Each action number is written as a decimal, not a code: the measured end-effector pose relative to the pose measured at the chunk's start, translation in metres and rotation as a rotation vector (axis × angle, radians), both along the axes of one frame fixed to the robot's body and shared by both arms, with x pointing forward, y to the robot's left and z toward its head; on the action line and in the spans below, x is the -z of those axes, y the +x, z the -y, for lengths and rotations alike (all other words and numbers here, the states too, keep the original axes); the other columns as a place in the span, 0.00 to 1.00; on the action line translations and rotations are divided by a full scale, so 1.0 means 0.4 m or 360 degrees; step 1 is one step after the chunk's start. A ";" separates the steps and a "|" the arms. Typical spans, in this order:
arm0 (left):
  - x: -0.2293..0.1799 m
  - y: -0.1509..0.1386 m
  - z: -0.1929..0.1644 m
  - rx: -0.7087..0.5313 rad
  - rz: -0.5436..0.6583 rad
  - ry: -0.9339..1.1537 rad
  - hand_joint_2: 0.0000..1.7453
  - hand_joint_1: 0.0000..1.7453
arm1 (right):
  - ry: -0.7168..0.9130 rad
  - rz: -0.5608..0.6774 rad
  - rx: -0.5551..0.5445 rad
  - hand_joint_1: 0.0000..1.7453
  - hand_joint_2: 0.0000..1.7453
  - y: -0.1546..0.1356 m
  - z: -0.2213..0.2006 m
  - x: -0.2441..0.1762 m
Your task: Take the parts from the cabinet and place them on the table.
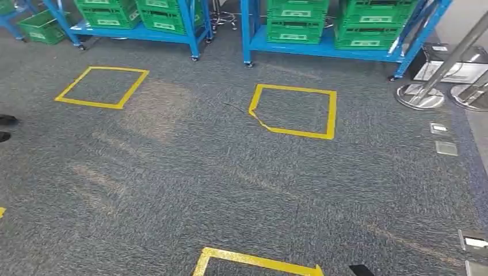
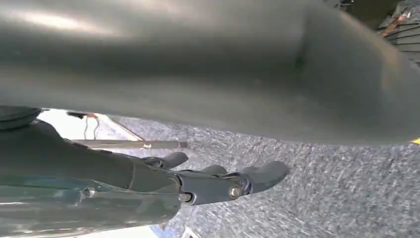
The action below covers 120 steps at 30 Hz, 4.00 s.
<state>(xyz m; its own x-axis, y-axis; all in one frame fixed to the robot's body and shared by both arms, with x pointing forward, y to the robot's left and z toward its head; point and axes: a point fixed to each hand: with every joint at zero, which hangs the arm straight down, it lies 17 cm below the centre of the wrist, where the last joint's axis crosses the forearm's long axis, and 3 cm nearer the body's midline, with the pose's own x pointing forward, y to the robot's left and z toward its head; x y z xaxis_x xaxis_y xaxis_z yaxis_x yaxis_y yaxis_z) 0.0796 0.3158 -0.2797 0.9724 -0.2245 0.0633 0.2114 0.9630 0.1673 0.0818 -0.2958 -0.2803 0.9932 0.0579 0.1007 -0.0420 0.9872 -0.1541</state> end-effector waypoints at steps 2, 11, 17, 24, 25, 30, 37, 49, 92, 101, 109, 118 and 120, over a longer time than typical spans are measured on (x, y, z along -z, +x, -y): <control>0.000 0.002 0.003 0.0002 0.0012 -0.0005 0.00 0.00 | -0.0001 0.0006 0.0000 0.00 0.00 0.004 0.000 -0.001; 0.000 0.013 0.004 0.0016 0.0073 -0.0002 0.00 0.00 | -0.0004 0.0067 -0.0012 0.00 0.00 0.026 0.006 -0.004; -0.001 0.016 0.011 0.0002 0.0066 -0.0010 0.00 0.00 | -0.0026 0.0067 -0.0033 0.00 0.00 0.023 0.018 -0.003; 0.000 0.005 0.034 0.0054 0.0070 -0.0075 0.00 0.00 | -0.0039 0.0060 -0.0021 0.00 0.00 0.018 0.029 -0.003; 0.000 0.006 0.038 0.0060 0.0072 -0.0081 0.00 0.00 | -0.0040 0.0062 -0.0022 0.00 0.00 0.018 0.030 -0.003; -0.002 0.021 0.034 0.0064 0.0089 -0.0078 0.00 0.00 | -0.0040 0.0055 -0.0024 0.00 0.00 0.011 0.030 -0.002; 0.001 0.002 0.038 0.0064 0.0065 -0.0087 0.00 0.00 | -0.0036 0.0052 -0.0036 0.00 0.00 0.007 0.028 -0.001; 0.001 -0.001 0.011 0.0044 0.0061 -0.0034 0.00 0.00 | -0.0031 0.0041 -0.0045 0.00 0.00 0.003 0.024 0.000; -0.001 0.012 0.027 0.0043 0.0068 -0.0059 0.00 0.00 | -0.0041 0.0029 -0.0086 0.00 0.00 -0.012 0.028 0.002; 0.003 -0.015 0.034 0.0033 0.0038 -0.0070 0.00 0.00 | -0.0045 0.0024 -0.0086 0.00 0.00 -0.014 0.033 0.002; 0.001 0.004 0.038 0.0025 0.0059 -0.0061 0.00 0.00 | -0.0045 0.0055 -0.0074 0.00 0.00 0.017 0.034 -0.002; 0.004 -0.020 0.032 0.0009 0.0034 -0.0049 0.00 0.00 | -0.0048 0.0022 -0.0067 0.00 0.00 -0.019 0.037 0.003; 0.002 -0.001 0.028 0.0005 0.0050 -0.0042 0.00 0.00 | -0.0048 0.0024 -0.0067 0.00 0.00 -0.016 0.037 0.002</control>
